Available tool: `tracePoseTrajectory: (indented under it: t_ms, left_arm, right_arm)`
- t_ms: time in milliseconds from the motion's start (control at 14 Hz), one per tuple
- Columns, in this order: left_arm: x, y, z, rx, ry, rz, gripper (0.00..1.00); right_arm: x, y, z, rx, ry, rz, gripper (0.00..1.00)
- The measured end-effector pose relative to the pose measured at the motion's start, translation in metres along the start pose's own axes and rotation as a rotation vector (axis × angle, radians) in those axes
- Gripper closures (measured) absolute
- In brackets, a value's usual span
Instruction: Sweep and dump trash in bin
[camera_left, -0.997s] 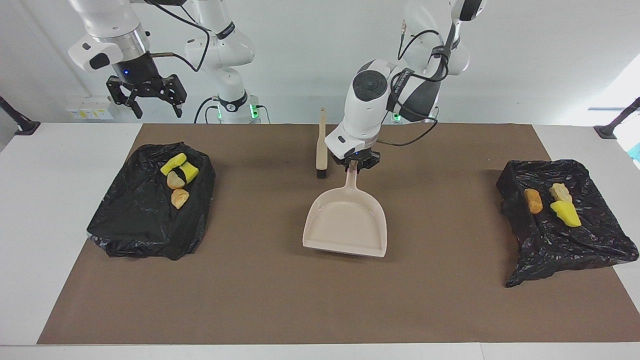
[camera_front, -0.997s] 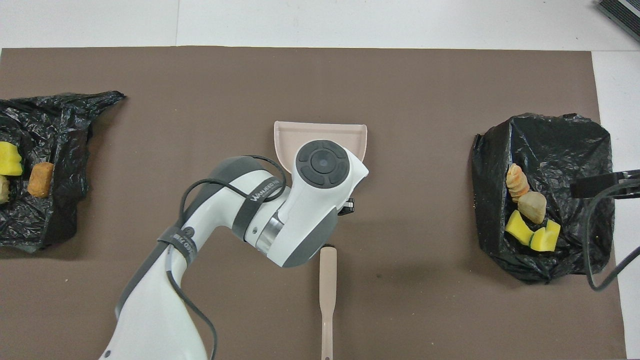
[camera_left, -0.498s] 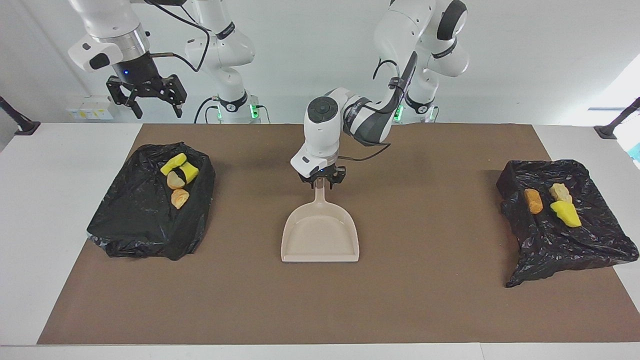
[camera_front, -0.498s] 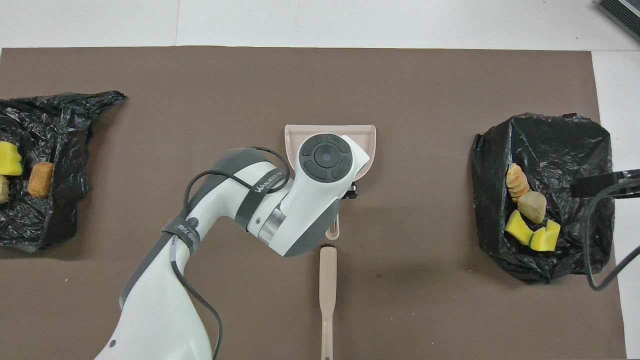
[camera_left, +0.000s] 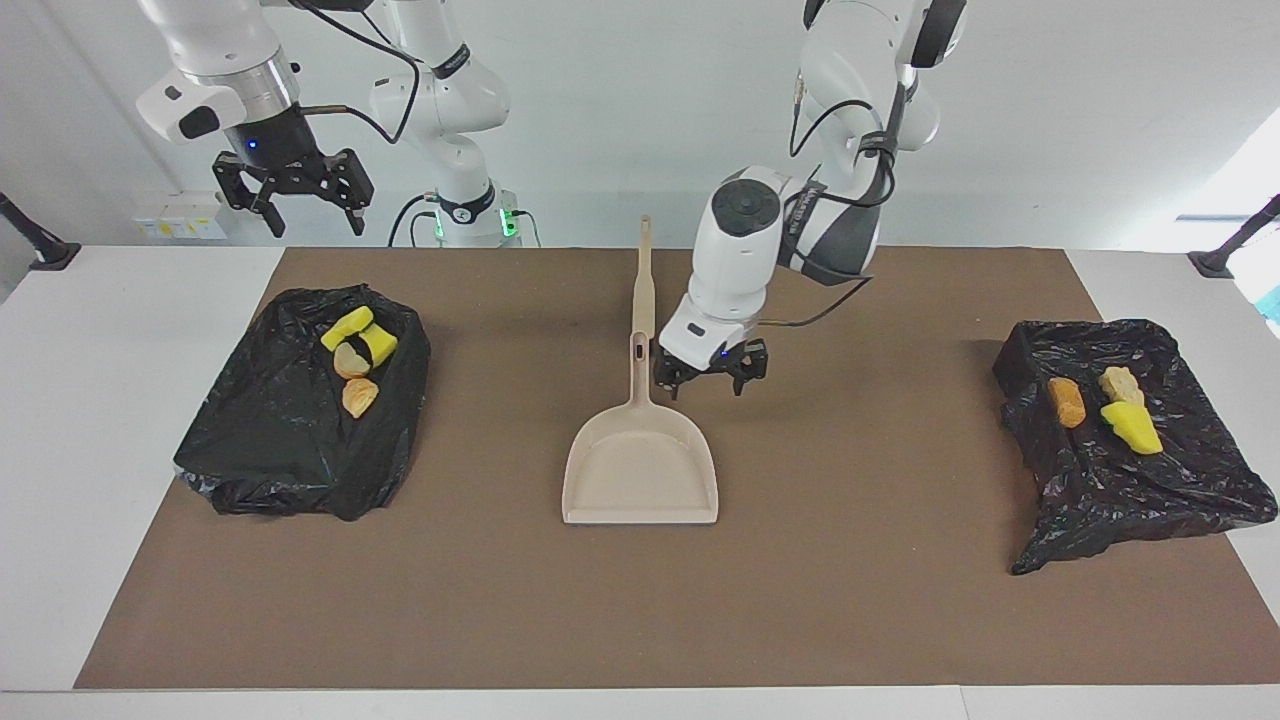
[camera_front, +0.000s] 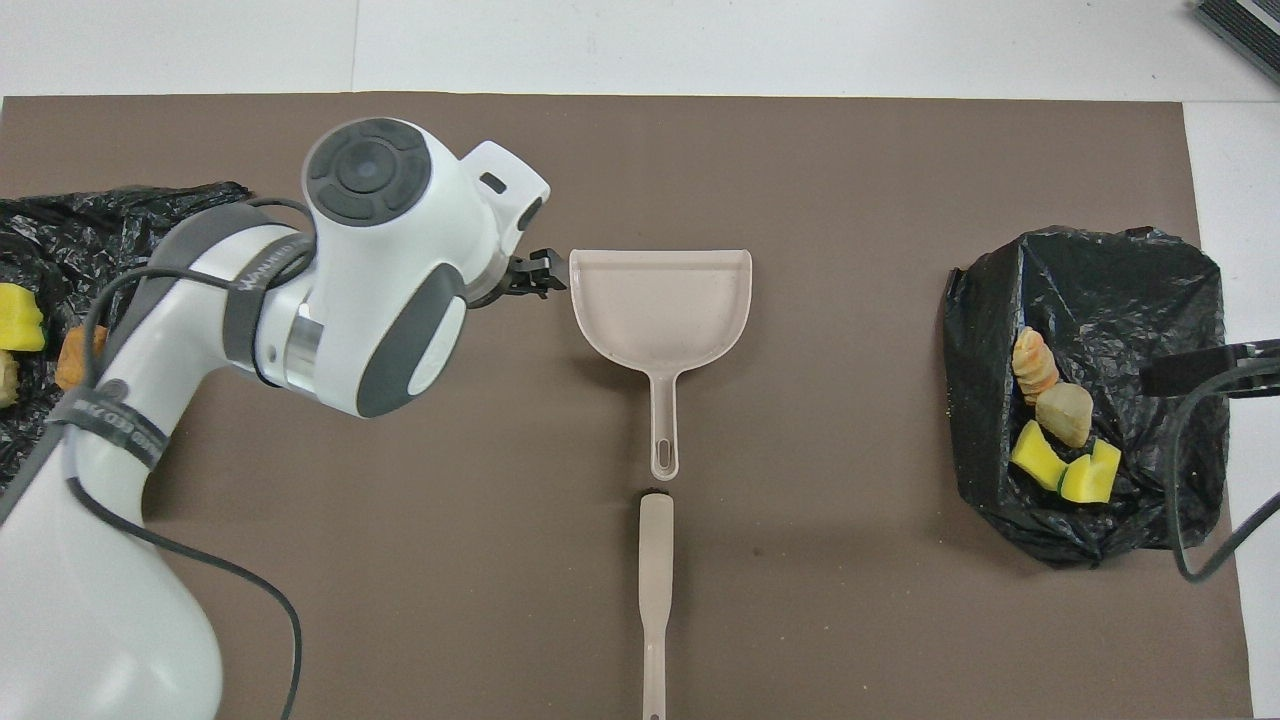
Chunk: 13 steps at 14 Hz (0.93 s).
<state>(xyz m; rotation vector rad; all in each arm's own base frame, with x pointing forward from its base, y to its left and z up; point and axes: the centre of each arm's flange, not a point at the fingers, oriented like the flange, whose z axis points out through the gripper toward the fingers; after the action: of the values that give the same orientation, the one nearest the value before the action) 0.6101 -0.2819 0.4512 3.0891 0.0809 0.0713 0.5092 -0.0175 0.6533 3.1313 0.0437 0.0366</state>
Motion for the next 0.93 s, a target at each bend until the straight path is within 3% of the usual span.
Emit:
tracePoseTrajectory:
  t_ms: [356,712,925]
  left_arm:
    - [0.028,-0.111,-0.050,-0.004,-0.007,0.055,0.00]
    - [0.029,-0.216,-0.091,0.003,-0.040,0.173,0.00]
    - [0.028,-0.260,-0.104,0.003,-0.041,0.162,0.00]
  right_arm:
    - [0.000,0.000,0.000,0.000,0.000,0.000,0.00]
    - [0.000,0.000,0.000,0.000,0.000,0.000,0.00]
    - [0.000,0.000,0.000,0.000,0.000,0.000,0.00]
